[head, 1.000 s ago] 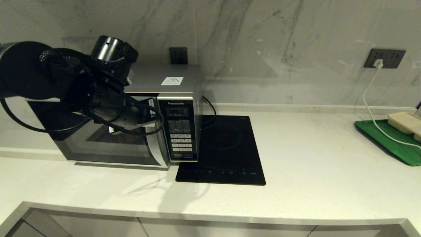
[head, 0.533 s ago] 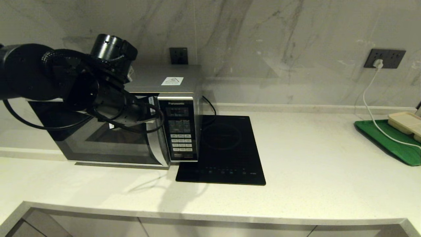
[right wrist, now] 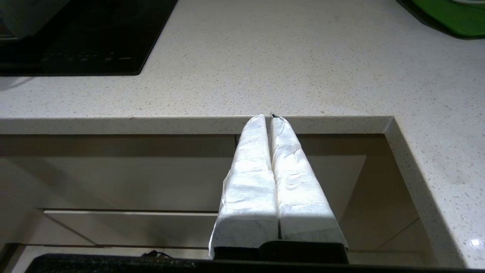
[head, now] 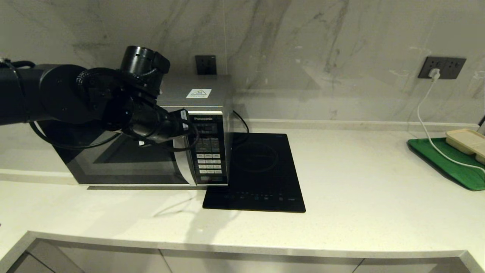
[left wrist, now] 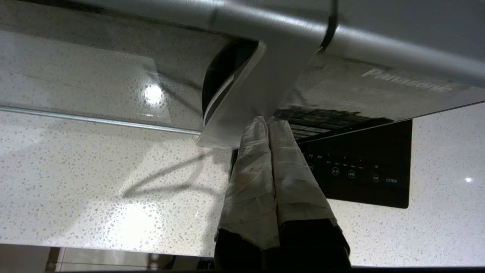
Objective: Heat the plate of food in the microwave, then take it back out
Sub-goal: Close the microwave oven
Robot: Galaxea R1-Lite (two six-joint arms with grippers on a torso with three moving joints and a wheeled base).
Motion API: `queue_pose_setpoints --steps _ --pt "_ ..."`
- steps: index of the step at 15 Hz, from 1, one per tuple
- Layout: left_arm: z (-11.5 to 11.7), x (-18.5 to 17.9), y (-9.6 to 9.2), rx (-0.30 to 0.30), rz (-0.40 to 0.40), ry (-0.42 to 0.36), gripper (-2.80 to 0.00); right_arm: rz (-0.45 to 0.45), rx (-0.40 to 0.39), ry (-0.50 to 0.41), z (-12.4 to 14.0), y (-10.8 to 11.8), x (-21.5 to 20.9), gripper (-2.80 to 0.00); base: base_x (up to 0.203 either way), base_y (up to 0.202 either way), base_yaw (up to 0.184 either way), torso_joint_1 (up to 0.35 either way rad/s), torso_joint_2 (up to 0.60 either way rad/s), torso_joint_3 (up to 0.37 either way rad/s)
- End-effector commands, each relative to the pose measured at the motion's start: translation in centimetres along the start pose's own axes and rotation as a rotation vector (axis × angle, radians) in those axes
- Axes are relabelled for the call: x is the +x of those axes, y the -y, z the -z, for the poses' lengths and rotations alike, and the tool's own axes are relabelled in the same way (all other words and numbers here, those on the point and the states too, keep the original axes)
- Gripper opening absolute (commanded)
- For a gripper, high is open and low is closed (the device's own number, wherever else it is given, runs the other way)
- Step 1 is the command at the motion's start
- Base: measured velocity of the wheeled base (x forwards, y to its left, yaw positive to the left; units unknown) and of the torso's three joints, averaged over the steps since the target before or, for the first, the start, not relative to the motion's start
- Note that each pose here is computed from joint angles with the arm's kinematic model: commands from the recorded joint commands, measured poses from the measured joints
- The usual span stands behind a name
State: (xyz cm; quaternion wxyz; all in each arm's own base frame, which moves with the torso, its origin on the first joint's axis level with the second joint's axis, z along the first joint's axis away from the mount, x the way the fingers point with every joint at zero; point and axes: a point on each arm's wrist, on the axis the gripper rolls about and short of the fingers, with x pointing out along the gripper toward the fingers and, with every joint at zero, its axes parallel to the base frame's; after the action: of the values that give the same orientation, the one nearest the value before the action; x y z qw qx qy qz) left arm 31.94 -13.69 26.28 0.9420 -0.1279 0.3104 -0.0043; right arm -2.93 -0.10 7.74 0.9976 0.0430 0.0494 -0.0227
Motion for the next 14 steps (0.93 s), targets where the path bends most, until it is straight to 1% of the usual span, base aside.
queue_pose_setpoints --steps 1,3,4,5,6,7,8,9,10,13,14 --pt "0.6 -1.2 0.0 0.008 0.011 -0.012 -2.8 0.001 0.0 -0.003 0.0 0.0 0.0 -2.8 0.0 0.0 0.0 0.0 0.0 0.0" --pt "2.2 -4.6 0.2 0.045 0.066 -0.051 -2.8 0.001 0.001 -0.002 0.0 0.0 0.0 -2.8 0.0 0.0 0.0 0.0 0.0 0.0" --pt "3.3 -6.7 0.0 0.073 0.105 -0.091 -2.8 0.001 0.001 -0.002 0.0 0.0 0.0 -2.8 0.0 0.0 0.0 0.0 0.0 0.0" --pt "4.8 -8.4 -0.2 0.111 0.136 -0.153 -2.8 0.001 0.001 -0.002 0.0 0.0 0.0 -2.8 0.0 0.0 0.0 0.0 0.0 0.0" --pt "6.8 -9.1 -0.4 0.157 0.147 -0.225 -2.8 0.001 0.001 -0.002 0.0 0.0 0.0 -2.8 0.0 0.0 0.0 0.0 0.0 0.0" --pt "8.5 -9.0 -0.6 0.2 0.14 -0.278 -2.8 0.001 0.001 -0.002 0.0 0.0 0.0 -2.8 0.0 0.0 0.0 0.0 0.0 0.0" --pt "9.8 -8.5 -0.8 0.238 0.123 -0.295 -2.8 0.001 0.001 -0.003 0.0 0.0 0.0 -2.8 0.0 0.0 0.0 0.0 0.0 0.0" --pt "10.9 -8.0 -0.8 0.29 0.104 -0.28 -2.8 0.001 0.0 -0.003 0.0 0.0 0.0 -2.8 0.0 0.0 0.0 0.0 0.0 0.0" --pt "12.0 -7.2 -0.9 0.362 0.082 -0.243 -2.8 0.001 0.001 -0.002 0.0 0.0 0.0 -2.8 0.0 0.0 0.0 0.0 0.0 0.0" --pt "14.0 -3.8 -0.1 0.551 0.054 -0.044 -2.8 0.001 0.001 -0.002 0.0 0.0 0.0 -2.8 0.0 0.0 0.0 0.0 0.0 0.0" --pt "14.7 -2.3 0.1 0.617 0.038 0.001 -2.8 0.001 0.001 -0.002 0.0 0.0 0.0 -2.8 0.0 0.0 0.0 0.0 0.0 0.0"
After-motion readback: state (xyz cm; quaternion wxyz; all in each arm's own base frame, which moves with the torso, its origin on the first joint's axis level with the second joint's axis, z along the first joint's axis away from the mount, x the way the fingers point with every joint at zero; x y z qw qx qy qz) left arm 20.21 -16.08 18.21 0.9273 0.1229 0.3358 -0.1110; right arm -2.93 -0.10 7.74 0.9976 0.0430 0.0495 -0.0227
